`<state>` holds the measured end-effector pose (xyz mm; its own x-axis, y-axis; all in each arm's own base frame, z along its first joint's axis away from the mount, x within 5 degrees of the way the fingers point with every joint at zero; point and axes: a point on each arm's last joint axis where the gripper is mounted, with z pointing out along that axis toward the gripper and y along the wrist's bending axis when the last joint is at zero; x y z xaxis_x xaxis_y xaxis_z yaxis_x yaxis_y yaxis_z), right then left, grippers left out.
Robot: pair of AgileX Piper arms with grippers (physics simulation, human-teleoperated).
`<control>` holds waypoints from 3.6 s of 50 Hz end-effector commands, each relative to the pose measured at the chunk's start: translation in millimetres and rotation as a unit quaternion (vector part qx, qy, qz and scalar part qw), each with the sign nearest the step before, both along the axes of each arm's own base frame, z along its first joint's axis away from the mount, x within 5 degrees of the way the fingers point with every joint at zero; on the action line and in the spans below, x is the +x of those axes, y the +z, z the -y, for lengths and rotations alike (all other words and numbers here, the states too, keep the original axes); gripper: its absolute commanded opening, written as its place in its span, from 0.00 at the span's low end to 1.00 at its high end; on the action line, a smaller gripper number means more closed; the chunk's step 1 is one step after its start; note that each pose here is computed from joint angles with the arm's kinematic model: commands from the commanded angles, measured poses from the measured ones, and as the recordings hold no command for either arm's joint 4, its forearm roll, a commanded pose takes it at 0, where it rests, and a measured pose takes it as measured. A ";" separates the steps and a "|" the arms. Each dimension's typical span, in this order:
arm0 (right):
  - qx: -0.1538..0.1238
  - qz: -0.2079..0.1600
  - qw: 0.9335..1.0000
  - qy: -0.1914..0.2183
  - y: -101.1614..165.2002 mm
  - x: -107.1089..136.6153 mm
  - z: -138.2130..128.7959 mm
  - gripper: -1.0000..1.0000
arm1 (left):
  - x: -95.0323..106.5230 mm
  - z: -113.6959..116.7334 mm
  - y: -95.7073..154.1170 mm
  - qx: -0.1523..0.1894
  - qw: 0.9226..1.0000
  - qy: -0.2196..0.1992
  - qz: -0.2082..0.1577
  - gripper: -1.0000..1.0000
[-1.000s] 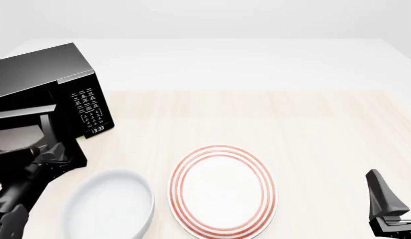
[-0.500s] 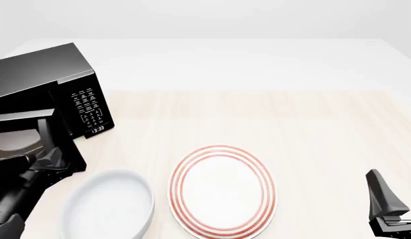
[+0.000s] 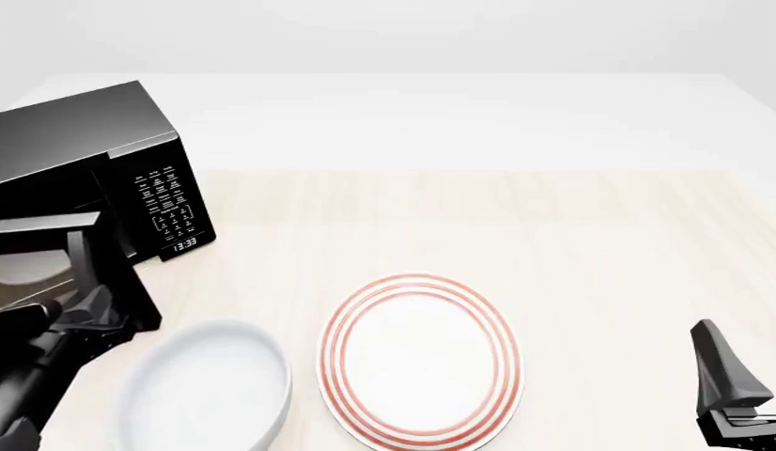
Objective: Open the microwave.
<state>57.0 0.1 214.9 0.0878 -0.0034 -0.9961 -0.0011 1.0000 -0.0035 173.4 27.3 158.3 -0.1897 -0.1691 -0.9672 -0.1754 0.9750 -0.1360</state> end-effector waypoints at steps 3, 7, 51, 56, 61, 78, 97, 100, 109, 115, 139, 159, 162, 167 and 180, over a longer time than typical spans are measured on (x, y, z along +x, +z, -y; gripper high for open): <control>0.000 0.000 1.000 0.000 0.0 0.0 0.0 1.00 | 2.1 -7.9 17.2 0.008 0.998 0.025 0.048 0.00; 0.000 0.000 1.000 0.000 0.0 0.0 0.0 1.00 | 2.1 -7.7 17.0 0.008 0.999 0.025 0.048 0.00; 0.000 0.000 1.000 0.000 0.0 0.0 0.0 1.00 | 0.4 -12.0 15.4 0.000 0.998 0.039 0.047 1.00; 0.000 0.000 1.000 0.000 0.0 0.0 0.0 1.00 | 0.6 -12.0 15.0 -0.001 0.998 0.039 0.048 1.00; 0.000 0.000 1.000 0.000 0.0 0.0 0.0 1.00 | 1.8 -9.9 16.5 -0.003 0.998 0.033 0.050 1.00; 0.000 0.000 1.000 0.000 0.0 0.0 0.0 1.00 | -4.4 -7.0 28.4 0.001 0.998 0.028 0.056 1.00; 0.000 0.000 1.000 0.000 0.0 0.0 0.0 1.00 | -15.2 -5.5 46.4 0.020 0.998 0.027 0.060 1.00; 0.000 0.000 1.000 0.000 0.0 0.0 0.0 1.00 | -18.1 -5.0 46.4 0.022 0.998 0.027 0.061 1.00; 0.000 0.000 1.000 0.000 0.0 0.0 0.0 1.00 | -21.1 -3.8 51.3 0.023 0.997 0.025 0.064 1.00; 0.000 0.000 1.000 0.000 0.0 0.0 0.0 1.00 | -24.7 -4.0 55.4 0.029 0.997 0.027 0.065 1.00; 0.000 0.000 1.000 0.000 0.0 0.0 0.0 1.00 | -38.1 0.5 73.4 0.041 0.996 0.020 0.079 1.00; 0.000 0.000 1.000 0.000 0.0 0.0 0.0 1.00 | -59.1 5.2 92.2 0.062 0.993 0.017 0.097 1.00; 0.000 0.000 1.000 0.000 0.0 0.0 0.0 1.00 | -60.0 5.8 84.8 0.067 0.992 0.015 0.102 1.00; 0.000 0.000 1.000 0.000 0.0 0.0 0.0 1.00 | -62.2 6.7 91.6 0.073 0.992 0.012 0.105 1.00; 0.000 0.000 1.000 0.000 0.0 0.0 0.0 1.00 | -63.2 7.5 110.8 0.090 0.990 0.008 0.112 1.00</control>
<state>57.0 0.1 214.9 0.0878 -0.0035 -0.9961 -0.0012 1.0000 -0.0036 112.4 20.8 257.2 0.0241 -0.0178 -0.9996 -0.1817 0.9831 -0.0219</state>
